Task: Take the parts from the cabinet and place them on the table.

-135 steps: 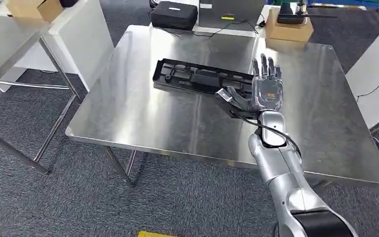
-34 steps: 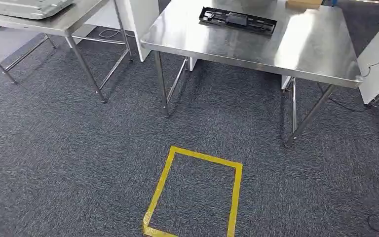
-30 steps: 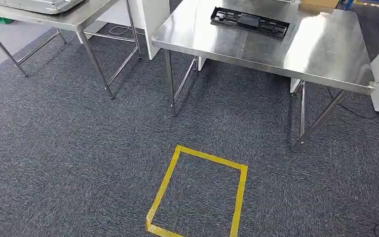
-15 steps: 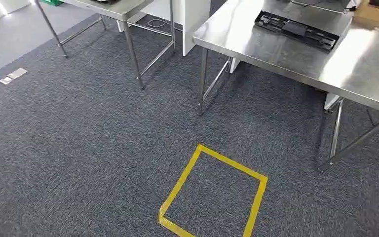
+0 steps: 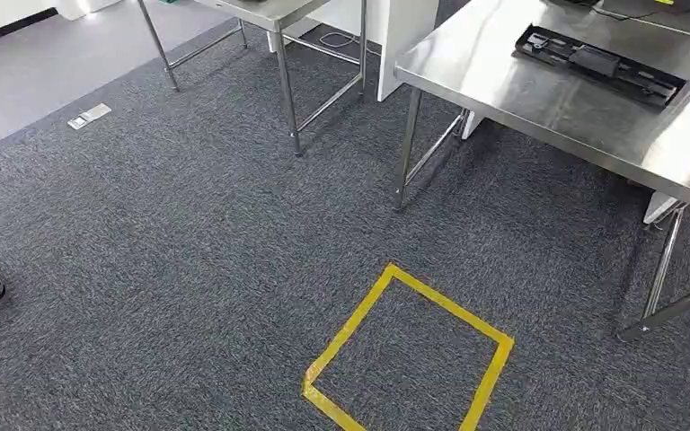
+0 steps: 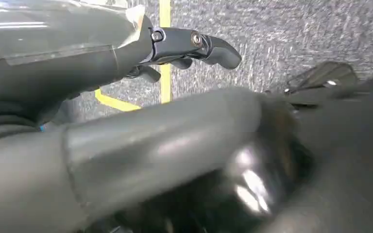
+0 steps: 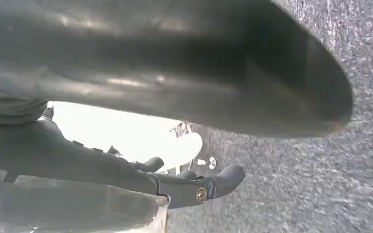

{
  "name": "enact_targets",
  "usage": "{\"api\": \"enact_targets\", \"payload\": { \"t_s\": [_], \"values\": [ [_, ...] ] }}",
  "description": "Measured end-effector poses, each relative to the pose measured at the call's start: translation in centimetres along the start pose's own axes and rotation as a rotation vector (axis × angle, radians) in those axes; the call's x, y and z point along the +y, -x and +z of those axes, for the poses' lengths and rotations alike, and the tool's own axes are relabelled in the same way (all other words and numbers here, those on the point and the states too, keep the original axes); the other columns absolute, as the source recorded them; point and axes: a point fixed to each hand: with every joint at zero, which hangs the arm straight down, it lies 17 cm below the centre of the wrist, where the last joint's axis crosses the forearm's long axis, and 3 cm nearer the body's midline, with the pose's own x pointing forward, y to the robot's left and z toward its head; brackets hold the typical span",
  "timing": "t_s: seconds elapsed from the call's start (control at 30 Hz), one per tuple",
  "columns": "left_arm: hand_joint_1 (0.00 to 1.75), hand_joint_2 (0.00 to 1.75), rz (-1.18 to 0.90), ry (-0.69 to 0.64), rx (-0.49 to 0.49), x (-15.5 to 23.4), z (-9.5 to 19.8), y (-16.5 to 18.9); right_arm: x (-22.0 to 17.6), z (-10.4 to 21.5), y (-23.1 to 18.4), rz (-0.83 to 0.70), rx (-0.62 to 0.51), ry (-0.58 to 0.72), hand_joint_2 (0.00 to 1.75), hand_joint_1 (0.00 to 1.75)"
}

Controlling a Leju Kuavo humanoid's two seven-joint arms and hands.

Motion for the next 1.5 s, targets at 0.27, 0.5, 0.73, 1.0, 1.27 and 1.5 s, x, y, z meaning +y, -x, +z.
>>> {"api": "enact_targets", "payload": {
  "t_s": [0.27,0.5,0.73,1.0,1.27,1.5],
  "values": [
    [0.00,0.00,-0.023,0.009,0.005,-0.6,0.0,-0.1,0.0,0.1,-0.4,-0.002,-0.020,-0.018,0.00,0.00],
    [0.00,0.00,-0.039,0.014,-0.004,-1.0,0.0,-0.2,-0.5,-0.1,-0.1,-0.003,-0.024,0.000,0.00,0.00],
    [0.00,0.00,-0.048,0.015,-0.007,-1.1,0.0,-0.2,-0.7,-0.3,0.7,-0.006,-0.020,0.012,0.00,0.00],
    [0.00,0.00,-0.073,-0.008,-0.016,-0.2,-0.1,-0.6,-0.3,-0.4,1.1,-0.018,-0.013,0.002,0.00,0.00],
    [0.00,0.00,-0.099,-0.012,-0.034,-1.1,-0.2,-1.4,-0.8,-0.5,1.3,-0.039,-0.007,0.017,0.00,0.00],
    [0.00,0.00,-0.124,-0.030,-0.029,-0.7,-0.2,-1.4,-0.8,-0.6,1.4,-0.057,-0.007,0.014,0.00,0.00]
  ]
}}
